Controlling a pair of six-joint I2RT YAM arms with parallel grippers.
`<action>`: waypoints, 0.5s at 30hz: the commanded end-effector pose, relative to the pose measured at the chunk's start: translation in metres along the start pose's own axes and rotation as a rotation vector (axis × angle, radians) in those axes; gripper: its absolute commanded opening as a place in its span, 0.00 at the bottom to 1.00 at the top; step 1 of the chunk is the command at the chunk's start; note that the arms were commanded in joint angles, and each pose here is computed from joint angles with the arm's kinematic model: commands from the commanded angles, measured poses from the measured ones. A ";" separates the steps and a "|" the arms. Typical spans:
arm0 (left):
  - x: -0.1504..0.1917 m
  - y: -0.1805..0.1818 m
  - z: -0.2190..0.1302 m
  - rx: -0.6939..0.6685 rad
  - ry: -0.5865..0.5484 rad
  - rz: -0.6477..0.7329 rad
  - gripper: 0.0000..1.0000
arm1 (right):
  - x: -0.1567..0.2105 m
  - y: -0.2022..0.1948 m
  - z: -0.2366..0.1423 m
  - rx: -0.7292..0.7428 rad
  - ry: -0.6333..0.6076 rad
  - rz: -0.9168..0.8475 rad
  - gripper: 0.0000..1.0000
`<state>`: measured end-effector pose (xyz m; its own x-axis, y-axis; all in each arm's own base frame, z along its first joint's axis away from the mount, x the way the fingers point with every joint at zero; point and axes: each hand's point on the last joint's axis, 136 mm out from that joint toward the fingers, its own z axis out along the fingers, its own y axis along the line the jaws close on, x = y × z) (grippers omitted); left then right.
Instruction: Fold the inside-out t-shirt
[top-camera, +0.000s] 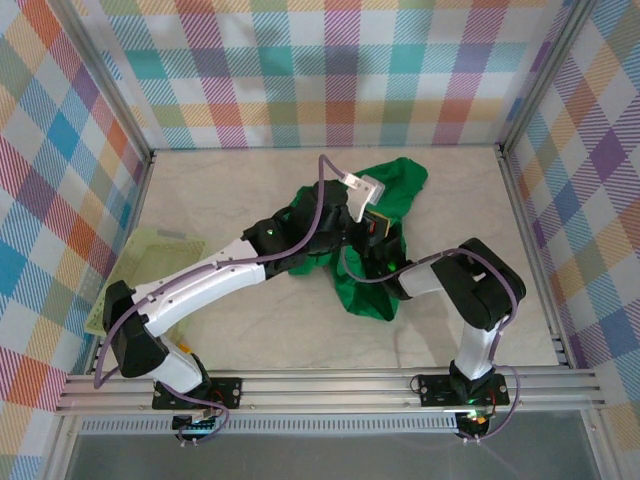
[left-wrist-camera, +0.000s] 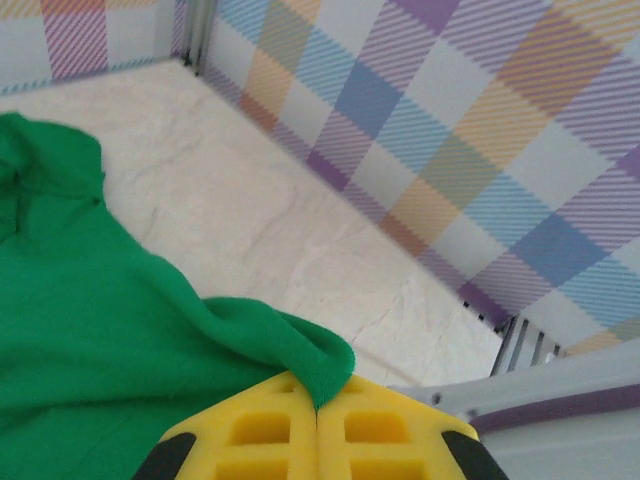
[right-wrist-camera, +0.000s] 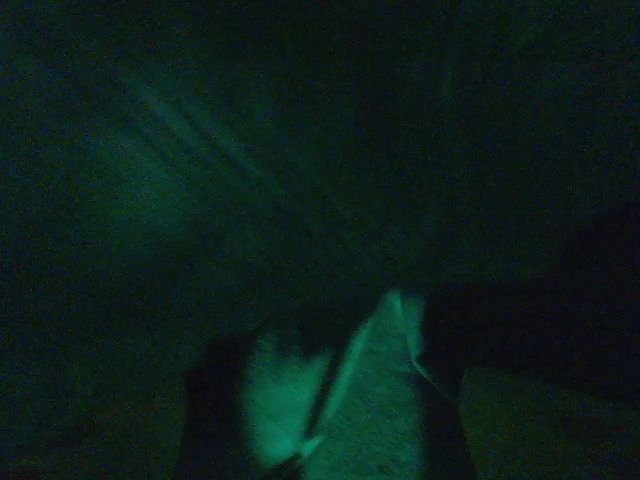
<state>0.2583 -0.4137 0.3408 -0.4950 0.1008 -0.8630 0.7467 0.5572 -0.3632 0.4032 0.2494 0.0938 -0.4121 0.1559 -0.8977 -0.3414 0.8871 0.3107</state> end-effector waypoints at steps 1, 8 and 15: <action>-0.024 -0.023 -0.019 0.064 -0.060 0.035 0.00 | 0.007 0.002 0.007 -0.032 0.050 0.047 0.73; -0.025 -0.038 -0.026 0.102 -0.071 0.042 0.00 | 0.022 -0.008 0.024 0.094 0.270 0.140 0.77; -0.051 -0.063 -0.062 0.177 -0.172 0.059 0.00 | 0.034 -0.034 0.034 0.231 0.401 0.229 0.91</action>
<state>0.2352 -0.4111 0.3719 -0.4575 0.0711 -0.8864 0.7816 0.5075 -0.3627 0.4366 0.2560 0.0746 -0.6666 0.2040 -0.7170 -0.1460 0.9075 0.3939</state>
